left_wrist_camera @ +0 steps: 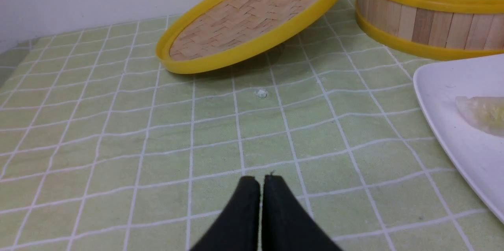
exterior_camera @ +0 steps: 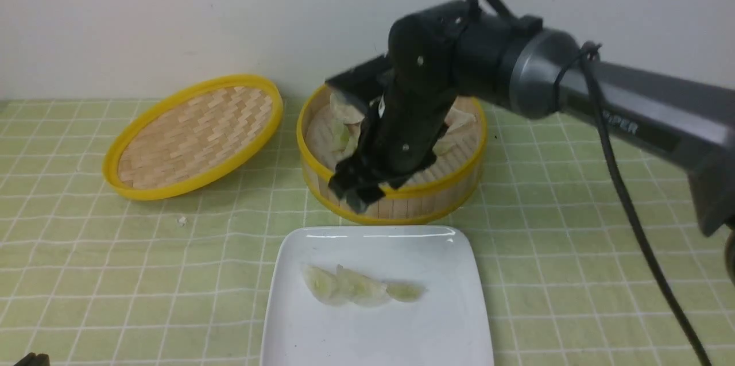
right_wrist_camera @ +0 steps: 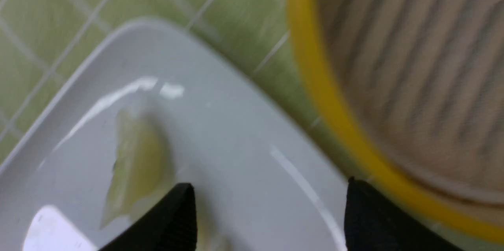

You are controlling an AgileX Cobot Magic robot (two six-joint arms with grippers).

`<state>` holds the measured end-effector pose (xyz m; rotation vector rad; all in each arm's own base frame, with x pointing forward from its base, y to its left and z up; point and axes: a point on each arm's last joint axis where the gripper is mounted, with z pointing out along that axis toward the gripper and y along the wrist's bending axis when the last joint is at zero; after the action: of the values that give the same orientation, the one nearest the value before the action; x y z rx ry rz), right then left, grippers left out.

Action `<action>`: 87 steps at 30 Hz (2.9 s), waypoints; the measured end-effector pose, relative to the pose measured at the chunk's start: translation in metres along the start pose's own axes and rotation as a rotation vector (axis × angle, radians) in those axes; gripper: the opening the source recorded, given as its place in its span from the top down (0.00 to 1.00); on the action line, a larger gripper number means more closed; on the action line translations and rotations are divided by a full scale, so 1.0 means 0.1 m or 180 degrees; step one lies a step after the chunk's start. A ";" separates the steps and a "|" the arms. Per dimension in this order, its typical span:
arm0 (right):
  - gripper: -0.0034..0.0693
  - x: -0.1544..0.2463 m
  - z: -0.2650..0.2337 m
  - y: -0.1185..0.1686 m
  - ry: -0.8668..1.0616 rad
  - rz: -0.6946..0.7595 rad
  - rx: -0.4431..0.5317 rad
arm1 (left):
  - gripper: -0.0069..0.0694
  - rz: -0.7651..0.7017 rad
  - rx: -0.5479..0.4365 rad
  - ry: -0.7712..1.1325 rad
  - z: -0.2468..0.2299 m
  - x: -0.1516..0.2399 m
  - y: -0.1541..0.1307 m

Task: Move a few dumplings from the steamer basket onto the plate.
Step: Use the right arm to put the dumpling into the plate, then use the right arm to grab a dumpling from inside the steamer, then use the right arm to put the dumpling into the plate

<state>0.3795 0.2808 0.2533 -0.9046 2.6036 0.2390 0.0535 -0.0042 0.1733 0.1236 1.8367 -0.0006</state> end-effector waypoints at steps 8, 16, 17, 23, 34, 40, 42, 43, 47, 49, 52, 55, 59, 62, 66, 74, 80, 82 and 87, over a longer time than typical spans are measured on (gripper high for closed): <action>0.33 -0.20 -0.03 -0.82 -0.0526 0.0388 0.0363 | 0.92 0.0000 0.0000 0.0000 0.00 0.00 0.00; 0.33 -0.12 0.51 -1.15 -0.0453 0.0453 0.0460 | 0.92 0.0000 0.0000 0.0000 0.00 0.00 0.00; 0.33 -0.11 0.61 -1.16 -0.0465 0.0378 0.0469 | 0.92 0.0000 0.0000 0.0000 0.00 0.00 0.00; 0.33 -0.07 0.88 -1.19 -0.0429 0.0287 0.0494 | 0.92 0.0000 0.0000 0.0000 0.00 0.00 0.00; 0.71 -0.03 0.91 -1.20 -0.0256 0.0214 0.0532 | 0.92 0.0000 0.0000 0.0000 0.00 0.00 0.00; 0.70 -0.04 0.75 -1.18 -0.0205 0.0219 0.0524 | 0.92 0.0000 0.0000 0.0000 0.00 0.00 0.00; 0.70 -0.09 0.59 -1.17 -0.0236 0.0219 0.0531 | 0.92 0.0000 0.0000 0.0000 0.00 0.00 0.00; 0.70 -0.12 0.50 -1.16 -0.0253 0.0219 0.0535 | 0.92 0.0000 0.0000 0.0000 0.00 0.00 0.00; 0.70 -0.20 0.03 -1.10 -0.0283 0.0246 0.0507 | 0.92 0.0000 0.0000 0.0000 0.00 0.00 0.00; 0.70 -0.22 -0.19 -1.05 -0.0301 0.0281 0.0429 | 0.92 0.0000 0.0000 0.0000 0.00 0.00 0.00; 0.70 -0.22 -0.49 -0.95 -0.0428 0.0347 0.0248 | 0.92 0.0000 0.0000 0.0000 0.00 0.00 0.00; 0.70 -0.13 -0.68 -0.79 -0.0446 0.0382 0.0022 | 0.92 0.0000 0.0000 0.0000 0.00 0.00 0.00; 0.70 0.11 -0.68 -0.49 -0.0175 0.0323 -0.0233 | 0.92 0.0000 0.0000 0.0000 0.00 0.00 0.00; 0.70 0.31 -0.48 -0.30 0.0155 0.0254 -0.0344 | 0.92 0.0000 0.0000 0.0000 0.00 0.00 0.00; 0.70 0.61 -0.09 -0.05 0.0667 0.0218 -0.0428 | 0.92 0.0000 0.0000 0.0000 0.00 0.00 0.00; 0.70 0.73 0.32 -0.01 0.0797 0.0182 -0.0308 | 0.92 0.0000 0.0000 0.0000 0.00 0.00 0.00; 0.54 0.74 0.41 -0.09 0.0811 0.0212 -0.0046 | 0.92 0.0000 0.0000 0.0000 0.00 0.00 0.00; 0.45 0.71 0.40 -0.10 0.0779 0.0292 0.0006 | 0.92 0.0000 0.0000 0.0000 0.00 0.00 0.00; 0.24 0.50 0.24 -0.11 0.0503 0.0295 0.0043 | 0.92 0.0000 0.0000 0.0000 0.00 0.00 0.00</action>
<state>0.3574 0.2507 0.2109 -0.8299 2.7932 0.1809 0.0535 -0.0042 0.1733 0.1236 1.8367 -0.0006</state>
